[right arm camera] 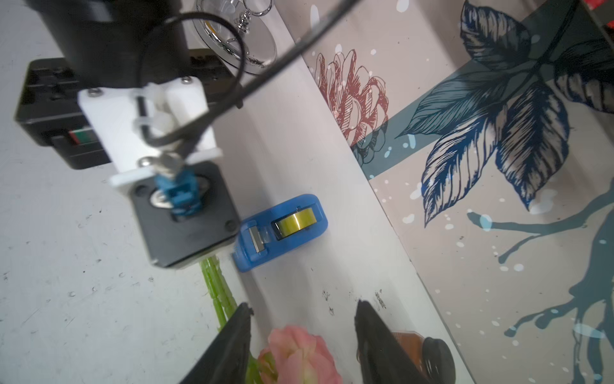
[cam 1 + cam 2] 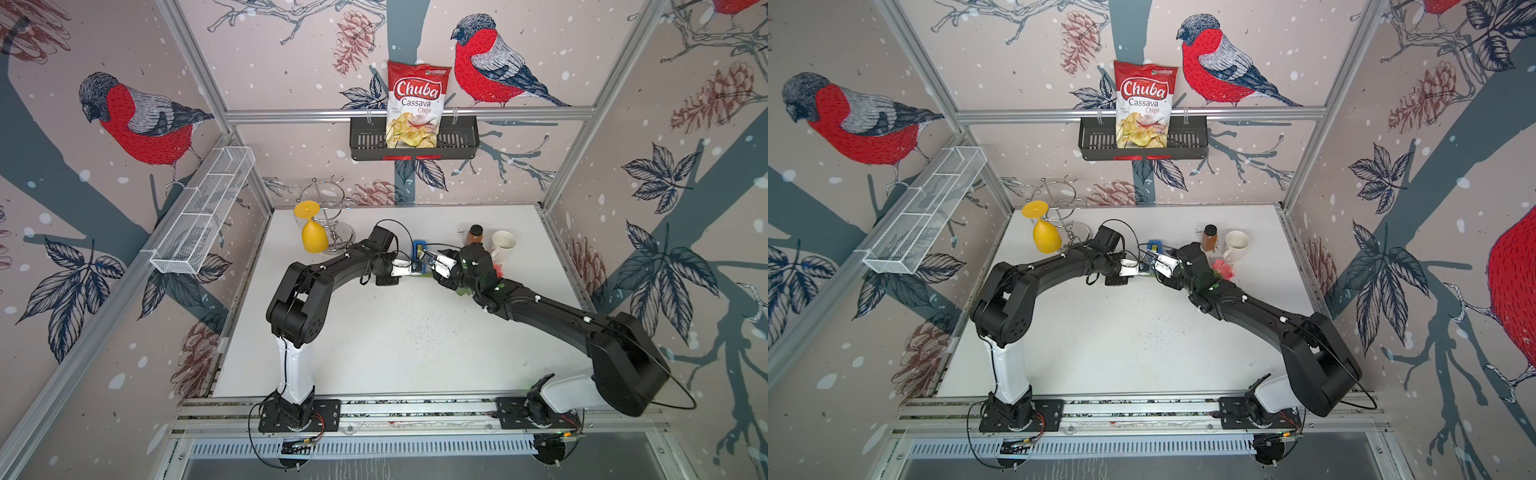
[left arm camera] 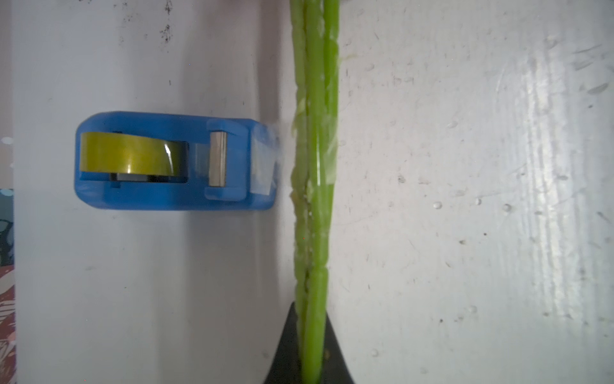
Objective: Wrap bouquets with tape
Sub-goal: Wrap the tape around the bouquet.
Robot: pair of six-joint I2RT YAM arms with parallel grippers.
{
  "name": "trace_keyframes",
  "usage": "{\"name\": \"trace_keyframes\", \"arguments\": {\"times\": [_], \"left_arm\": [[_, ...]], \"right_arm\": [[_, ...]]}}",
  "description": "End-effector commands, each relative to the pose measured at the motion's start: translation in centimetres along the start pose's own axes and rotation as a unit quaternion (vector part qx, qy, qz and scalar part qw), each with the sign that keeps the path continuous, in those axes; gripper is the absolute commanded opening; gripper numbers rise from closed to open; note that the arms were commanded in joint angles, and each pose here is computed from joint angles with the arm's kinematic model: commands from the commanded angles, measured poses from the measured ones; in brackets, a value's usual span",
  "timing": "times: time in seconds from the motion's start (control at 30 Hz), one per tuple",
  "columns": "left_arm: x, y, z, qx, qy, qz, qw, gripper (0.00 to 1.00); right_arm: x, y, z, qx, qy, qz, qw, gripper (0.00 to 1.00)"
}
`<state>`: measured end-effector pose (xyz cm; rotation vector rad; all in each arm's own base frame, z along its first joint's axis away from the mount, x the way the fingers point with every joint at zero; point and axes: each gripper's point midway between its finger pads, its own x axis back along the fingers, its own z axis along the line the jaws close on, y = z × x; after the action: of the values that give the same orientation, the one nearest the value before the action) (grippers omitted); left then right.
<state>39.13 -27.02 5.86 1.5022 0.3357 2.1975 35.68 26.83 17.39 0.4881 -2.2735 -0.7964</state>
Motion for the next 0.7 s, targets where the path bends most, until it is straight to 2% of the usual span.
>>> {"name": "trace_keyframes", "arguments": {"times": [0.0, 0.13, 0.3, 0.47, 0.67], "left_arm": [[0.9, 0.9, 2.9, -0.024, 0.092, -0.012, 0.995, 0.0], [1.0, 0.5, 2.5, -0.049, 0.124, -0.001, 0.991, 0.0], [1.5, 0.9, 2.7, -0.08, 0.187, -0.005, 0.979, 0.0], [2.7, 1.7, 2.5, -0.106, 0.249, -0.037, 0.962, 0.0], [3.1, 1.8, 2.1, -0.125, 0.27, -0.046, 0.953, 0.0]], "right_arm": [[-1.0, -0.5, 1.8, -0.038, 0.076, 0.008, 0.996, 0.52], [-2.5, -1.0, 2.8, -0.045, 0.141, 0.019, 0.989, 0.52], [-3.9, -1.2, 3.5, -0.04, 0.188, 0.032, 0.981, 0.5], [-4.7, -0.8, 4.5, -0.041, 0.232, 0.02, 0.972, 0.48], [-5.8, -1.1, 5.5, -0.05, 0.275, 0.035, 0.96, 0.49]]}}
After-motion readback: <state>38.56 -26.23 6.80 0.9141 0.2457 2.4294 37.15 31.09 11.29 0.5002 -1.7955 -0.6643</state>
